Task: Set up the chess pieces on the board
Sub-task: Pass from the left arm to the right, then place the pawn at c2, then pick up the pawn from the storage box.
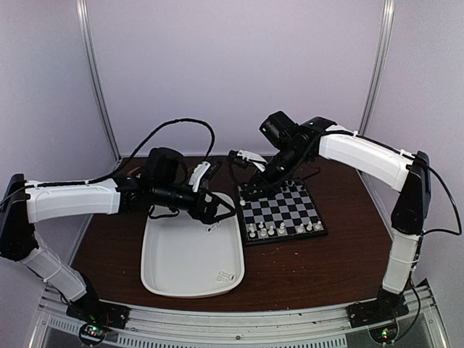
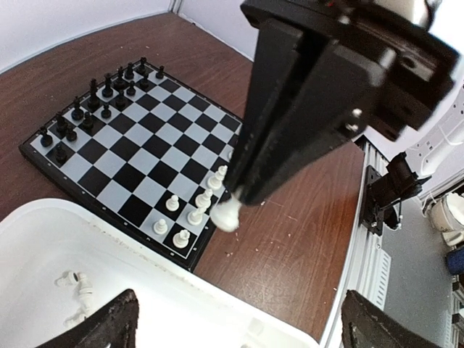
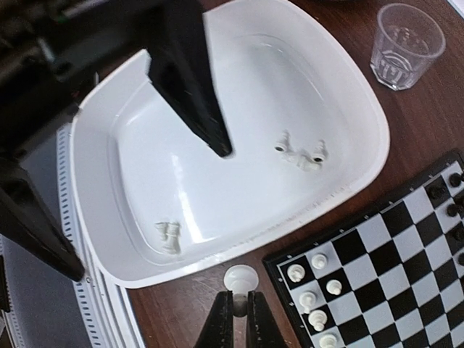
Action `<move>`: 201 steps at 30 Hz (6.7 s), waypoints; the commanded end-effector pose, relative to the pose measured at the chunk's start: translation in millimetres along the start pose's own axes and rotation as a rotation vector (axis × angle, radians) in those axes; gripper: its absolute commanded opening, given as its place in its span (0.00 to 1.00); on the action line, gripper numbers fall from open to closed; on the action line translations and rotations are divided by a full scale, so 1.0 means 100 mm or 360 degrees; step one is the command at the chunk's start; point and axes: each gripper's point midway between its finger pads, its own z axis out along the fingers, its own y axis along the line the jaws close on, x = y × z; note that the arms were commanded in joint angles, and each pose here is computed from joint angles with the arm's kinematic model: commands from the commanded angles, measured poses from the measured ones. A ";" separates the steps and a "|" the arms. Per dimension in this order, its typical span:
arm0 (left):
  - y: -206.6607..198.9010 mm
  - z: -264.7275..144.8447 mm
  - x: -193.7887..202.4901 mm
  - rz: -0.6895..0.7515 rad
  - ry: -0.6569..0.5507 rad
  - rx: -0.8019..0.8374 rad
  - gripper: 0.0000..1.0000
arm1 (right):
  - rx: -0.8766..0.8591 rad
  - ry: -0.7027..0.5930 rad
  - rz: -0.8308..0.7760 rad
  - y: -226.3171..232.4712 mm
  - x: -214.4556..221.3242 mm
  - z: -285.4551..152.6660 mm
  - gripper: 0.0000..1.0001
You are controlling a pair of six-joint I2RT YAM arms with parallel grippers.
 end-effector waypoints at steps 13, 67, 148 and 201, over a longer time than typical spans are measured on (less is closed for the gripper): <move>0.12 -0.28 0.00 0.0103 -0.0041 -0.0176 0.98 | 0.0463 0.0559 -0.0001 -0.89 0.77 0.09 0.01; 0.15 -0.25 0.09 0.0081 -0.0015 -0.0177 0.98 | 0.0395 0.0911 0.0150 -1.20 1.34 0.62 0.06; 1.75 0.33 1.40 -0.1191 0.0782 -0.1193 0.33 | 0.0515 0.0239 0.0260 -1.04 0.88 -0.73 0.44; 1.34 0.25 1.92 -0.0926 0.1190 -0.1176 0.29 | 0.0444 0.0233 0.0272 -1.00 0.85 -0.68 0.43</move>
